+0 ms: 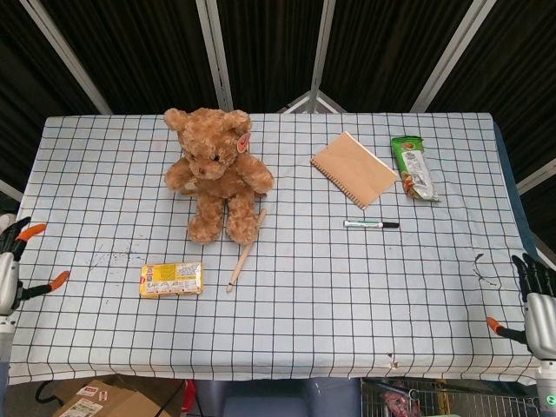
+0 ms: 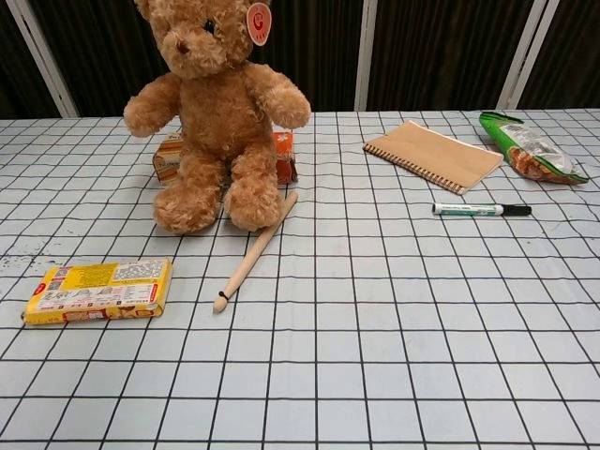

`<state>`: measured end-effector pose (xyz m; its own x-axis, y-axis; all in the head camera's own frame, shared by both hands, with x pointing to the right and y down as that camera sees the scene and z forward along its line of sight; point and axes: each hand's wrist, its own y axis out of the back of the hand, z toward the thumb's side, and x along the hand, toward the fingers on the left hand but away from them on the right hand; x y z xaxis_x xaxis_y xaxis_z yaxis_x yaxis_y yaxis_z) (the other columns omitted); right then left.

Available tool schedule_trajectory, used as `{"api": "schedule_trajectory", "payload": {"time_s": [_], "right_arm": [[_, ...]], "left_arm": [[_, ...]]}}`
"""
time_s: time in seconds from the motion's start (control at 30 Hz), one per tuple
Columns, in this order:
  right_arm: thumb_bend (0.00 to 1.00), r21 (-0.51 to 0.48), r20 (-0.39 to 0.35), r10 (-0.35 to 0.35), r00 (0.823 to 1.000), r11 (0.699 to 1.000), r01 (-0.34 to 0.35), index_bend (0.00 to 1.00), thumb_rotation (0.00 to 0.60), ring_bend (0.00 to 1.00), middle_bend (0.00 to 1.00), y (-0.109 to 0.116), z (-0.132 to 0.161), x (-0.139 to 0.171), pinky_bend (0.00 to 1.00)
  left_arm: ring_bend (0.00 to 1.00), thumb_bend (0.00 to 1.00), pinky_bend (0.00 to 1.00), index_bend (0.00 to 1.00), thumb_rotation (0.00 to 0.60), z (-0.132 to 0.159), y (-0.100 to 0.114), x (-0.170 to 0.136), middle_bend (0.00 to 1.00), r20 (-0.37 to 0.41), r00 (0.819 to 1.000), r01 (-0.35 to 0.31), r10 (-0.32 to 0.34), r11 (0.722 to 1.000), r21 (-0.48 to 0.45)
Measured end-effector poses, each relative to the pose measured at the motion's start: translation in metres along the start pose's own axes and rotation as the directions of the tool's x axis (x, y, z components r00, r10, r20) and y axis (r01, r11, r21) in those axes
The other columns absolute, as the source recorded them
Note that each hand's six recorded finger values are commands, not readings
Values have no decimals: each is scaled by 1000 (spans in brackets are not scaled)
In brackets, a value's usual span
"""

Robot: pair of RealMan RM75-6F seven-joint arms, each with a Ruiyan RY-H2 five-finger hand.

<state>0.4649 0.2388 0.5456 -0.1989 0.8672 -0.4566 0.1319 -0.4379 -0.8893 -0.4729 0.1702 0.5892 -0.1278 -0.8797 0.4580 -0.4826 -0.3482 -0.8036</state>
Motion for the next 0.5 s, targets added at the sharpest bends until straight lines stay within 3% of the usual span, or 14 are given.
{"api": "schedule_trajectory", "payload": {"time_s": [0.17, 0.23, 0.5], "right_arm": [[125, 4, 17, 13, 1000, 1000, -13, 0, 600, 0, 0, -3, -3, -5, 0], [126, 6, 26, 19, 999, 1000, -19, 0, 600, 0, 0, -5, -5, -6, 0], [125, 18, 63, 51, 997, 998, -53, 0, 600, 0, 0, -15, -14, -15, 0]], "left_arm": [[0, 235, 0, 152, 600, 24, -25, 45, 0, 2, 987, 159, -160, 978, -135], [0, 219, 0, 153, 600, 37, -33, 63, 0, 8, 981, 192, -193, 964, -185], [0, 194, 0, 140, 600, 82, -70, 114, 0, 52, 945, 317, -324, 862, -396]]}}
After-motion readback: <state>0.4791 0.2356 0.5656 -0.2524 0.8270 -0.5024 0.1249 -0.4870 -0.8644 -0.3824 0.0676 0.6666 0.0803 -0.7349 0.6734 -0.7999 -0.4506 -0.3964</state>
